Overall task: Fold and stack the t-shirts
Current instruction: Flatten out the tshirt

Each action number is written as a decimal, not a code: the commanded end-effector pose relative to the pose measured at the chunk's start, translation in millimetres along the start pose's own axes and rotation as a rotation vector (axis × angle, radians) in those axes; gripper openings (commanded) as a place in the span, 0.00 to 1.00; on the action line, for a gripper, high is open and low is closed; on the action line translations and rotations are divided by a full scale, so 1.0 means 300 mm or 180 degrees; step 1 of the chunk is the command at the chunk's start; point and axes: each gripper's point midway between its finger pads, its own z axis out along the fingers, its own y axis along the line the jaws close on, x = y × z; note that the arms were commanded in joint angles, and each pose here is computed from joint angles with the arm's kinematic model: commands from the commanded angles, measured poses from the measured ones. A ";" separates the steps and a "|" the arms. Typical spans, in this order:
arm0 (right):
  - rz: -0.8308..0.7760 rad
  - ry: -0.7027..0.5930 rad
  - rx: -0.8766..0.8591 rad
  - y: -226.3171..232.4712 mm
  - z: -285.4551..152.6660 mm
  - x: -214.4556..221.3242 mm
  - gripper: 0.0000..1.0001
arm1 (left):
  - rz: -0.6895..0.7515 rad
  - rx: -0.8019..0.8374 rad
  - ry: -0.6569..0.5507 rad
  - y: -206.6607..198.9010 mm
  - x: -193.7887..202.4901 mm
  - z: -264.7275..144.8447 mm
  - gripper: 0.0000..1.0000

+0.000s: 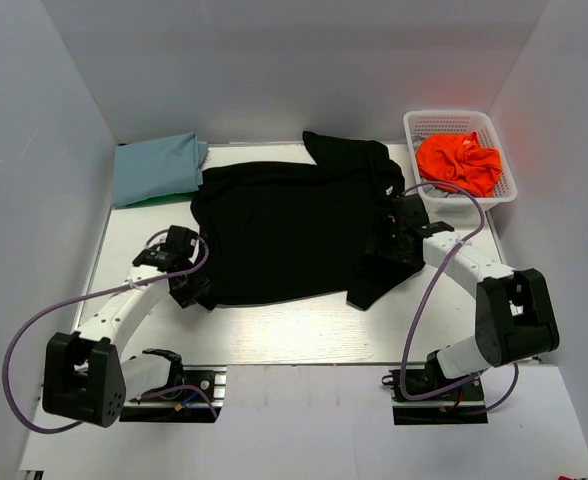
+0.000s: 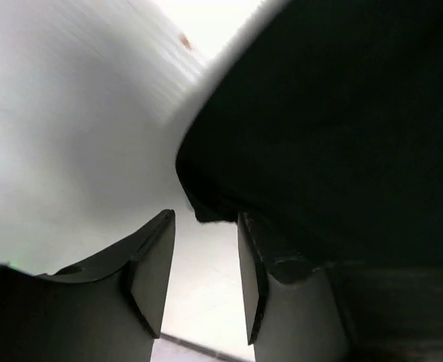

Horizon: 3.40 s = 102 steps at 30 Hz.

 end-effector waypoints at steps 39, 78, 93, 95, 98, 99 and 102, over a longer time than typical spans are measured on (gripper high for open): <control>0.0531 -0.0118 0.0173 -0.113 0.030 0.189 0.48 | 0.0162 0.0232 -0.0477 -0.024 -0.059 0.046 0.00; 0.0008 0.0230 -0.0511 0.022 -0.176 0.198 0.82 | 0.0844 0.1576 0.0570 -0.147 0.239 0.032 0.56; -0.0094 0.0458 -0.0404 0.047 -0.030 0.266 0.58 | 0.0798 0.1051 0.0702 -0.074 0.275 0.164 0.17; -0.0099 0.0448 -0.0249 0.022 -0.012 0.268 0.47 | 0.0796 0.0948 0.0655 -0.063 0.262 0.172 0.10; -0.0002 0.0419 -0.0073 -0.005 -0.012 0.262 0.24 | 0.0764 0.0794 0.0555 -0.050 0.234 0.174 0.00; 0.0022 0.0372 -0.0049 -0.008 -0.020 0.253 0.20 | 0.0766 0.0742 0.0560 -0.042 0.231 0.171 0.00; 0.0039 0.0201 -0.0038 -0.012 -0.058 0.216 0.02 | 0.0705 0.0735 0.0347 -0.062 0.174 0.137 0.00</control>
